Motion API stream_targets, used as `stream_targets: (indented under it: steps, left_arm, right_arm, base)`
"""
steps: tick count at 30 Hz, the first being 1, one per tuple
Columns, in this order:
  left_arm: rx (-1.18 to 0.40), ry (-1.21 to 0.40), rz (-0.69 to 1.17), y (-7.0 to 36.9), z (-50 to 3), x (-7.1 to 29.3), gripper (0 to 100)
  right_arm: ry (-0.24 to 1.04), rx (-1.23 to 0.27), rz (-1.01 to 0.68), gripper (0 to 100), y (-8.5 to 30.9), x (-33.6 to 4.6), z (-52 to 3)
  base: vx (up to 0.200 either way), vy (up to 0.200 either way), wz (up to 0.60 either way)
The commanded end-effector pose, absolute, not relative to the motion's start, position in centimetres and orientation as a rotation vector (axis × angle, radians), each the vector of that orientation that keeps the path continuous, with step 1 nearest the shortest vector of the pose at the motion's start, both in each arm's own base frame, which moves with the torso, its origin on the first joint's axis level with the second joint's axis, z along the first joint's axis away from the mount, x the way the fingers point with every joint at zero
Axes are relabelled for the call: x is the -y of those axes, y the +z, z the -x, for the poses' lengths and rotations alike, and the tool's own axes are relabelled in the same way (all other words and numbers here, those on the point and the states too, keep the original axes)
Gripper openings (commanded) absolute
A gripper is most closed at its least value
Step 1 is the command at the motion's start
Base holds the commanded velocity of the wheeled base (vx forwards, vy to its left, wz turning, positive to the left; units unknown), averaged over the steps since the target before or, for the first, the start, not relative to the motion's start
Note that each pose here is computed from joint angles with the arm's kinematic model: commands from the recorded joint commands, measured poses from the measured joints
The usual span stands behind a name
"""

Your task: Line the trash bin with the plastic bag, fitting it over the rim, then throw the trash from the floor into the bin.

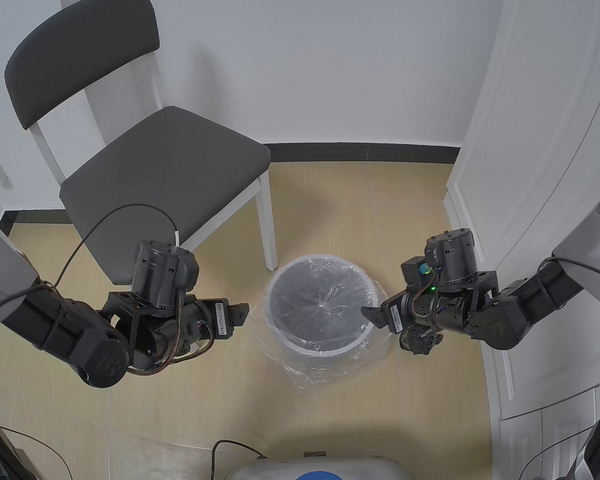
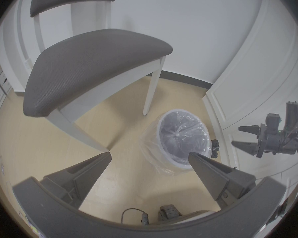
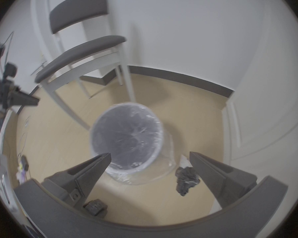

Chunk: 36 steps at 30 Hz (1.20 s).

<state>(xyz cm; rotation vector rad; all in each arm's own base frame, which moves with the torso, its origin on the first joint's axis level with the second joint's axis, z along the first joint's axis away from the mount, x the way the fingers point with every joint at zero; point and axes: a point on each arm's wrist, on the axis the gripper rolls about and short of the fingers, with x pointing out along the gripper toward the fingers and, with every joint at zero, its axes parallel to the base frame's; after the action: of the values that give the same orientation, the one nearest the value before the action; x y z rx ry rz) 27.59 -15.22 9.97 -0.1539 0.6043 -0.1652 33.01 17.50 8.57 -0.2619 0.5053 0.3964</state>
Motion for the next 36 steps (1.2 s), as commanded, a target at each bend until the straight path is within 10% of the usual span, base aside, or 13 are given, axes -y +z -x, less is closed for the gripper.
stream_targets:
  steps: [1,36]
  left_arm:
    - [-0.623,-0.189,0.119,8.5,-27.2,13.8,100]
    - [-0.489,-0.243,0.054,9.2,-26.5,12.8,100]
  right_arm:
    - [0.503,-0.540,0.326,100,6.2,-19.5,-33.1]
    - [0.836,-0.429,0.389,100,-3.1,-21.2,-37.5]
  base:
    - [0.000,0.000,0.00]
    - [0.000,0.000,0.00]
